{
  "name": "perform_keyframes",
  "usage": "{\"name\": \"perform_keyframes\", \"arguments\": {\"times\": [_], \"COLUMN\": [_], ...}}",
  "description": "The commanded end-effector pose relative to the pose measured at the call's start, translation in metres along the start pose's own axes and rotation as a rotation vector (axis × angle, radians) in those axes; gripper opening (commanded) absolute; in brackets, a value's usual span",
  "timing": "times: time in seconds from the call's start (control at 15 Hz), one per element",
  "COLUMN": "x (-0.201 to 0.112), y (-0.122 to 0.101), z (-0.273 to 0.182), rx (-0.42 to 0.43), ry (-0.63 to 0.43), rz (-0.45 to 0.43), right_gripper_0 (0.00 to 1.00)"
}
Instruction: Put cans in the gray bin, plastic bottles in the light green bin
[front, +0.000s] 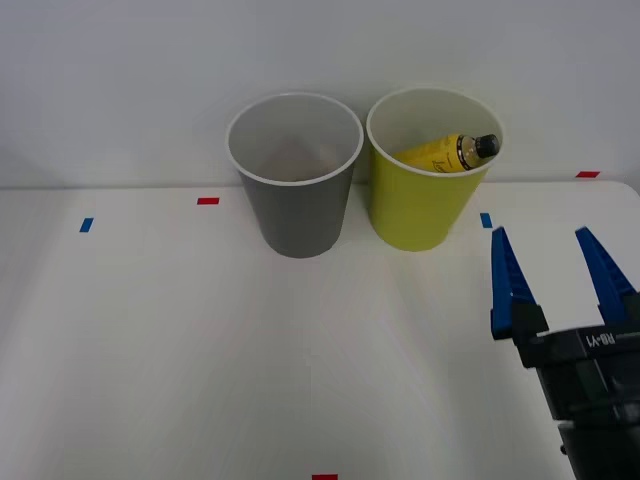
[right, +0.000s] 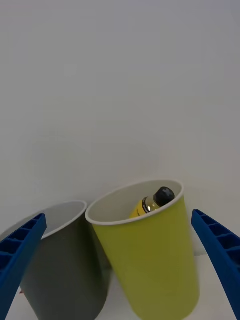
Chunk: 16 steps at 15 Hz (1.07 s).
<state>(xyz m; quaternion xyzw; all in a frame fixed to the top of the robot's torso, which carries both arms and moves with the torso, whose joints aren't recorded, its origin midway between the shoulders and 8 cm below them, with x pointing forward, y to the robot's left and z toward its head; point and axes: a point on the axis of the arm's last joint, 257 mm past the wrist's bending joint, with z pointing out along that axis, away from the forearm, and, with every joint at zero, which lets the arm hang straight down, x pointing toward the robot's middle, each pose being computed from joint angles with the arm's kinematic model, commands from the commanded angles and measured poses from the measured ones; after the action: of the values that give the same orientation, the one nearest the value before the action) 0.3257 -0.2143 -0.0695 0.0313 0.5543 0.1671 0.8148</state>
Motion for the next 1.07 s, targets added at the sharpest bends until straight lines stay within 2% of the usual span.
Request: {"name": "perform_keyframes", "arguments": {"times": [0.07,0.2,0.4,0.53,0.87,1.07], "x": [0.019,0.046,0.073,0.085,0.109,0.107], "y": [-0.01,-0.025,-0.045,-0.057,-0.066,-0.071], "z": [-0.043,-0.072,-0.105,-0.118,-0.16,-0.173], "rx": [0.023,0.032,0.035,0.042,0.064,0.046], "ry": [0.046,0.076,0.181,0.226,0.244,0.271], "rz": [-0.146,-0.238,-0.303,-0.311,-0.315,-0.251], "right_gripper_0": [1.0,1.0,1.0,1.0,1.0,1.0]}}
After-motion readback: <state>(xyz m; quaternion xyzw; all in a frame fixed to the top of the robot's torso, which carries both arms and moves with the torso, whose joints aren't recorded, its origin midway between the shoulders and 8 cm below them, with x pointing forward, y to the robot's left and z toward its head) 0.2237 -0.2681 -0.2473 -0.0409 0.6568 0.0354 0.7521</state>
